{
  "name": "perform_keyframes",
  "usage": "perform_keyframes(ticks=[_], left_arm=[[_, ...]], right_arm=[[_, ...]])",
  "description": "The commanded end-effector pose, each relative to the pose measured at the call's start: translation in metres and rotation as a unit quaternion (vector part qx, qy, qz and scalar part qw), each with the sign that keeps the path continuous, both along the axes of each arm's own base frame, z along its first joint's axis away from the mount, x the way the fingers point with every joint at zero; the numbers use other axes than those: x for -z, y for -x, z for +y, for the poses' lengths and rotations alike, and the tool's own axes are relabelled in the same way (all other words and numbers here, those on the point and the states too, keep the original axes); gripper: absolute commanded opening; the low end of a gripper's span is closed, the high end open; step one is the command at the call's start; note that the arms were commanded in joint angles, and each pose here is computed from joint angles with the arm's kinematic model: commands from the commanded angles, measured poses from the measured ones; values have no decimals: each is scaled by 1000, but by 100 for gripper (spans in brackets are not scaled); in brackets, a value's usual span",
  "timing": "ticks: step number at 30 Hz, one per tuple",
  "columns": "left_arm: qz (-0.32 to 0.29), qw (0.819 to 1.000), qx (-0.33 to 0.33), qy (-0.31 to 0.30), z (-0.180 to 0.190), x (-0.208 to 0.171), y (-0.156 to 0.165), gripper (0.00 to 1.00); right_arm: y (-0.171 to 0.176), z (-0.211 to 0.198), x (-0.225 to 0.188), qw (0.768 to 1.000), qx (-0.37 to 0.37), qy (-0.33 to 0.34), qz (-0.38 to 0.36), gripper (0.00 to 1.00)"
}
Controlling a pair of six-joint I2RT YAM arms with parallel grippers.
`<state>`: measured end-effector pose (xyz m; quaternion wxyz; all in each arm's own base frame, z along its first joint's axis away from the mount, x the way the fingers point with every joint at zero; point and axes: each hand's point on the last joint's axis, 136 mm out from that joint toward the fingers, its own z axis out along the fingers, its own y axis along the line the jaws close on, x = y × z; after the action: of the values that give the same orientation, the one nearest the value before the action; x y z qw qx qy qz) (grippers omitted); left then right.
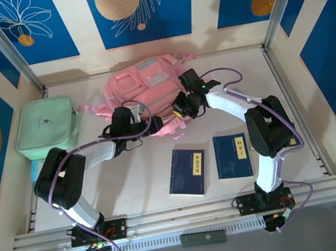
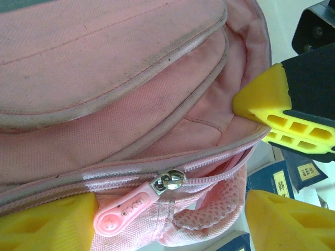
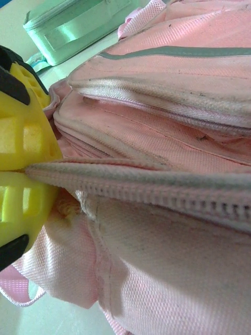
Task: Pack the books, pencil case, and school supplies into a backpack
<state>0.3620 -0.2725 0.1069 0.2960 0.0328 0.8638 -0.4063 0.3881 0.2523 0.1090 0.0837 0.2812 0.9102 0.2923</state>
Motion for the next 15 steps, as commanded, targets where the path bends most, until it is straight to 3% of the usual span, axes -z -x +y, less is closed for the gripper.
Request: perform_keyframes(ticks=[1, 15], left_arm=[[-42, 999, 11, 23, -12, -23, -5, 68], [-30, 998, 56, 3, -12, -11, 15, 33]], right_arm=[[-2, 22, -36, 998, -29, -54, -29, 0], [-5, 19, -34, 998, -25, -56, -26, 0]])
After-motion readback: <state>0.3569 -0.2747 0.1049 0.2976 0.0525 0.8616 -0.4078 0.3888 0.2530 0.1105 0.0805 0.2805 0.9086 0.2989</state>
